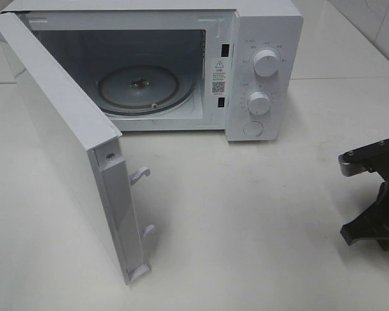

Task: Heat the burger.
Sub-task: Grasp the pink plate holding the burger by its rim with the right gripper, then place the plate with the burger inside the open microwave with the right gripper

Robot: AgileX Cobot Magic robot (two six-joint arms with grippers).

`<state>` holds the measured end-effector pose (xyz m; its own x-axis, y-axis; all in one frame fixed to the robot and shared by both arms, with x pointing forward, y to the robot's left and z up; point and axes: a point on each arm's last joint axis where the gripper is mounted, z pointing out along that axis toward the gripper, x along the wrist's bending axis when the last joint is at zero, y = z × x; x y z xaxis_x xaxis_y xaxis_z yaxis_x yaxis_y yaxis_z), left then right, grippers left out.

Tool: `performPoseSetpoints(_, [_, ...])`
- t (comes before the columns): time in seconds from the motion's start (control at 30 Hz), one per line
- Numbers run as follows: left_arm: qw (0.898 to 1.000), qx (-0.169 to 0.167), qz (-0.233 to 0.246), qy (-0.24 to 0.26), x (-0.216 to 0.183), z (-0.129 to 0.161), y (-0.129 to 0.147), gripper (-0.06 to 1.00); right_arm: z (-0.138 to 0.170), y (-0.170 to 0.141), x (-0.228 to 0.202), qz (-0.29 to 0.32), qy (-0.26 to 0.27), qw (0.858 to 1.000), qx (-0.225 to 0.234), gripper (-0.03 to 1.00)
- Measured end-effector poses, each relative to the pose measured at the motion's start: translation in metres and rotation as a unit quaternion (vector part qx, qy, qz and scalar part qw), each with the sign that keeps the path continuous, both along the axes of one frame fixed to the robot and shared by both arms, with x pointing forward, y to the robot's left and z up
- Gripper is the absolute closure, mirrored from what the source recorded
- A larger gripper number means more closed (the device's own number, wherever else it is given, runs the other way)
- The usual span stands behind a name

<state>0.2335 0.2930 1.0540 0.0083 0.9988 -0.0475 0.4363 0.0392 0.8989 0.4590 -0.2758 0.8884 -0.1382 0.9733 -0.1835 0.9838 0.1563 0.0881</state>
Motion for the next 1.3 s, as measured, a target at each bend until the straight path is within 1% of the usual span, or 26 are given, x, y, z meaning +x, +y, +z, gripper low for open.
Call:
performPoseSetpoints(0.1, [1.000, 0.000, 0.000, 0.000, 0.000, 0.000, 0.000, -0.04, 0.000, 0.003, -0.001, -0.001, 0.001, 1.000, -0.013, 0.93])
performPoseSetpoints(0.17, [1.000, 0.000, 0.000, 0.000, 0.000, 0.000, 0.000, -0.04, 0.001, 0.005, -0.003, -0.007, 0.002, 0.999, -0.037, 0.94])
performPoseSetpoints(0.33, [1.000, 0.000, 0.000, 0.000, 0.000, 0.000, 0.000, -0.04, 0.001, 0.006, -0.004, -0.014, 0.001, 0.999, -0.052, 0.95])
performPoseSetpoints(0.4, [1.000, 0.000, 0.000, 0.000, 0.000, 0.000, 0.000, -0.04, 0.002, 0.008, -0.006, -0.011, 0.001, 0.997, -0.073, 0.95])
performPoseSetpoints(0.5, [1.000, 0.000, 0.000, 0.000, 0.000, 0.000, 0.000, -0.04, 0.003, 0.010, -0.006, -0.008, 0.001, 0.997, -0.079, 0.95])
performPoseSetpoints(0.57, [1.000, 0.000, 0.000, 0.000, 0.000, 0.000, 0.000, -0.04, 0.003, 0.014, -0.008, -0.005, 0.000, 0.996, -0.094, 0.95])
performPoseSetpoints(0.73, [1.000, 0.000, 0.000, 0.000, 0.000, 0.000, 0.000, -0.04, 0.004, 0.017, -0.010, 0.000, 0.001, 0.994, -0.107, 0.94])
performPoseSetpoints(0.77, [1.000, 0.000, 0.000, 0.000, 0.000, 0.000, 0.000, -0.04, 0.004, 0.020, -0.011, 0.008, 0.002, 0.993, -0.115, 0.94])
performPoseSetpoints(1.1, [1.000, 0.000, 0.000, 0.000, 0.000, 0.000, 0.000, -0.04, 0.005, 0.030, -0.016, 0.031, 0.005, 0.991, -0.129, 0.94])
performPoseSetpoints(1.23, [1.000, 0.000, 0.000, 0.000, 0.000, 0.000, 0.000, -0.04, 0.010, 0.032, -0.017, 0.036, -0.004, 0.991, -0.128, 0.94])
performPoseSetpoints(1.3, [1.000, 0.000, 0.000, 0.000, 0.000, 0.000, 0.000, -0.04, 0.023, 0.031, -0.020, 0.035, -0.025, 0.991, -0.129, 0.94])
